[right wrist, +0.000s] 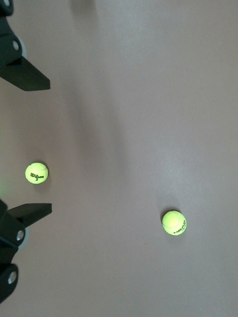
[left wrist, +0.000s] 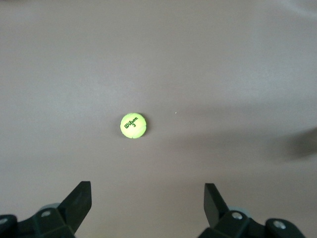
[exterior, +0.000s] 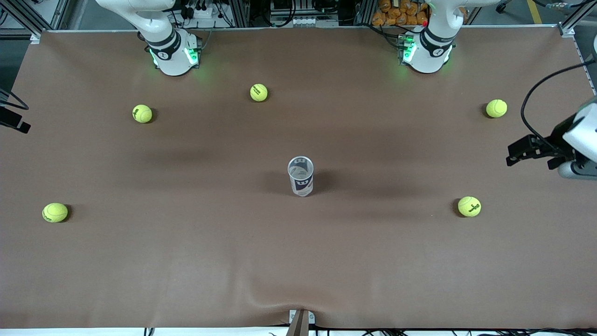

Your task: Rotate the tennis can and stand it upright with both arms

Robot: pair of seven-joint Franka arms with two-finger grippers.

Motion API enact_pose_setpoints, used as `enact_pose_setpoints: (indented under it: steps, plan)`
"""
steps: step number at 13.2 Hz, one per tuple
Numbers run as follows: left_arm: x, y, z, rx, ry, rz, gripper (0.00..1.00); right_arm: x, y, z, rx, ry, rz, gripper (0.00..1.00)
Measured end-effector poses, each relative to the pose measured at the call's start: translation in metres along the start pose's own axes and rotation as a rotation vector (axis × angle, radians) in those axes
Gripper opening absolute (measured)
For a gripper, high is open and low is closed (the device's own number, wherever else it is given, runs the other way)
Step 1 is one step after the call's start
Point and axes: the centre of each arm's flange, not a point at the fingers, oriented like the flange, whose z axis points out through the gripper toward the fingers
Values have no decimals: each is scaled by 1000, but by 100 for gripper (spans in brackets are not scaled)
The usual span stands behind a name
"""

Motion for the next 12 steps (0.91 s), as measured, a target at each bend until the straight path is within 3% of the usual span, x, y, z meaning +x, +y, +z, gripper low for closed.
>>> enact_pose_setpoints:
  steps: [6,8,10,12]
  plan:
    - [4,-1,-2,3,10,0,100,0,-11,0,0,2,-58,100]
    - [-1,-3,-11,2,-21,-3,100,1,-16,1,-1,7,-67,100]
    - [-16,-2,-22,-2,-99,-5,100,2,-17,2,-1,6,-68,100]
    - [-23,-7,-29,-2,-112,-14,100,2,-17,3,-1,6,-68,100]
